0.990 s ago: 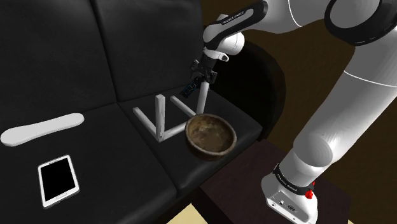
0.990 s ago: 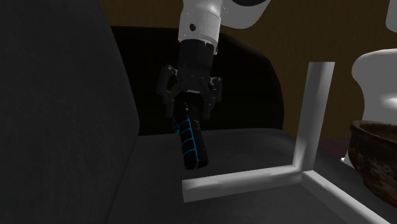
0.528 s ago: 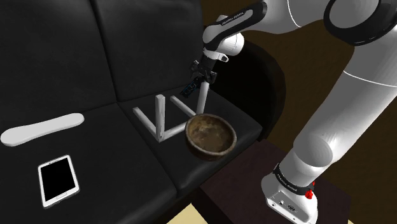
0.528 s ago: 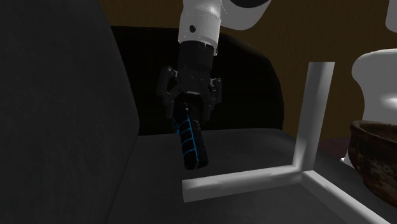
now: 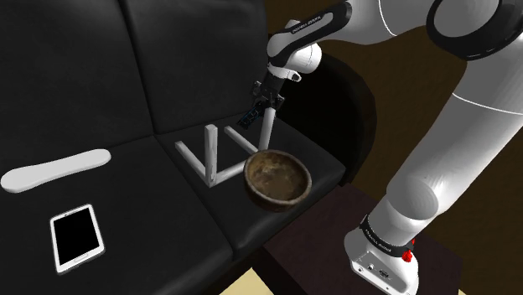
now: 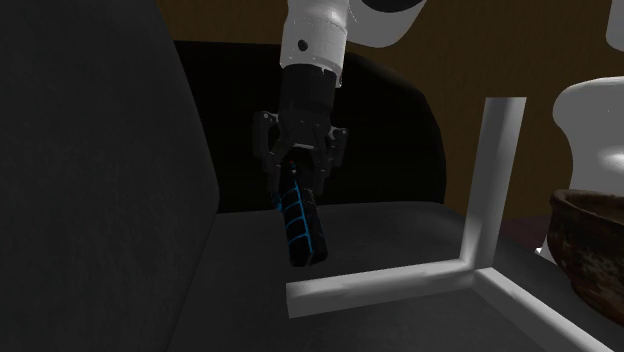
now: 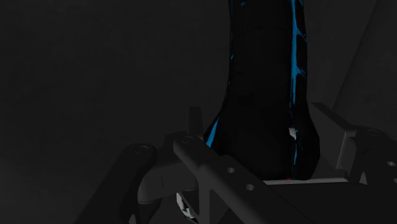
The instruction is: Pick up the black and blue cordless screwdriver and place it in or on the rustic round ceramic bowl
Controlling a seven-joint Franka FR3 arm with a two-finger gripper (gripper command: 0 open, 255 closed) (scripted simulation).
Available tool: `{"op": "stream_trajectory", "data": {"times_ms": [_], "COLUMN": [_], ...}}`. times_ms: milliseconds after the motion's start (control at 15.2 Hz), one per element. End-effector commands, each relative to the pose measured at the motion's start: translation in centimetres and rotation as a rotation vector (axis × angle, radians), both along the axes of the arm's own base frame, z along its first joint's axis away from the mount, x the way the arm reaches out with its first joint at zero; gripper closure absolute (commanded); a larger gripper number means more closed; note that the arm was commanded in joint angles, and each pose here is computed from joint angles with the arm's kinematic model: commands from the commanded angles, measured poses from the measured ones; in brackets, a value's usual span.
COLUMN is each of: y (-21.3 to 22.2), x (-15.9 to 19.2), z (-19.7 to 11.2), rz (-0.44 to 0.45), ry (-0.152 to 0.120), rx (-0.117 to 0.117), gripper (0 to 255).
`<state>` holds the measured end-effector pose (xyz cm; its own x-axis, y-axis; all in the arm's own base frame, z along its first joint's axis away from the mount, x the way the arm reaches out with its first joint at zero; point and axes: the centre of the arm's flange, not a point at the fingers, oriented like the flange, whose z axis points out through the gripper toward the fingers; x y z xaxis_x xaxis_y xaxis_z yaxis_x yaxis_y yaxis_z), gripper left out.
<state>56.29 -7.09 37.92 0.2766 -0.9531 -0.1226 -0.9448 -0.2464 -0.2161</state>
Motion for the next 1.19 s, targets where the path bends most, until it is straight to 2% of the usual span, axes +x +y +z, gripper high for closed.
{"op": "stream_trajectory", "data": {"times_ms": [0, 1122], "y": [0.0, 0.0], "x": [0.0, 0.0], "z": [0.0, 8.4], "rz": [0.0, 0.0], "ry": [0.0, 0.0], "rx": [0.0, 0.0], "gripper": [255, 255]}}
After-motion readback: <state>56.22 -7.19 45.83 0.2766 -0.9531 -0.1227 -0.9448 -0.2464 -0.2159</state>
